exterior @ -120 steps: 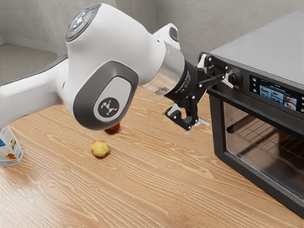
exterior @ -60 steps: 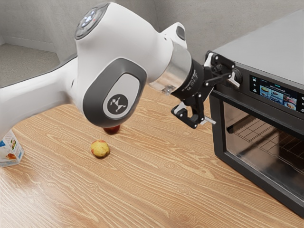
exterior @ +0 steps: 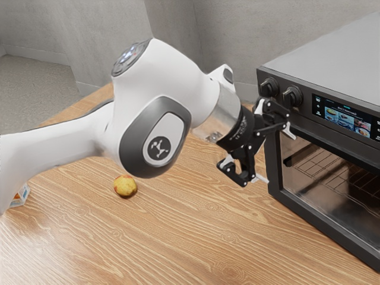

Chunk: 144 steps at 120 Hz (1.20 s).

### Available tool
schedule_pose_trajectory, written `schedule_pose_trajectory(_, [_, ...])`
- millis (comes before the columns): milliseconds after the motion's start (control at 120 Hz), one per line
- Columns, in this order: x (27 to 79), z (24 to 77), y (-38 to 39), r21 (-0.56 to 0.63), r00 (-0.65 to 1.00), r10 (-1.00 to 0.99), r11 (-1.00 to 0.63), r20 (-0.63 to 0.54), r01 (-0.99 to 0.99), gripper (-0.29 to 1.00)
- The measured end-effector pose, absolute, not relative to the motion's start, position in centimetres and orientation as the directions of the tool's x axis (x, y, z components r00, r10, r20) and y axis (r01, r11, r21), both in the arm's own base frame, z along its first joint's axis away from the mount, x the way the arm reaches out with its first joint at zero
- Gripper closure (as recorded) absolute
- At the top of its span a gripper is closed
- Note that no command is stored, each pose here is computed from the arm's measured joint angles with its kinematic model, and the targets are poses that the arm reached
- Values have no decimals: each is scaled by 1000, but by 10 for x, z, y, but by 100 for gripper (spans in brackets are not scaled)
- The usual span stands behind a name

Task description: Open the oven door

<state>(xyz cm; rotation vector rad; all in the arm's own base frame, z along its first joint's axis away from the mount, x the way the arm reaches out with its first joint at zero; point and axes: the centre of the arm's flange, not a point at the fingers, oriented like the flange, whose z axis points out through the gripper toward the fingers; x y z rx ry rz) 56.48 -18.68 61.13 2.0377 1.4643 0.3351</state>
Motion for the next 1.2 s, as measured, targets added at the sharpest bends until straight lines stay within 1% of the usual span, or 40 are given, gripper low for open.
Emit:
schedule_pose_trajectory(150, [566,617,-188,613,375,918,-224,-128,758,0])
schedule_pose_trajectory(342, [580,632,-191,644,400,911,-247,-101,724,0])
schedule_pose_trajectory(550, [594,636,-194,658,421,904,-272,-75,703,0])
schedule_pose_trajectory(867, [603,619,-189,639,432,900,-297,-62,709,0])
schedule_pose_trajectory(1117, [601,599,-190,613,436,895,-292,-96,734,0])
schedule_pose_trajectory(1200, [584,592,-184,598,436,894,-293,-105,746,0])
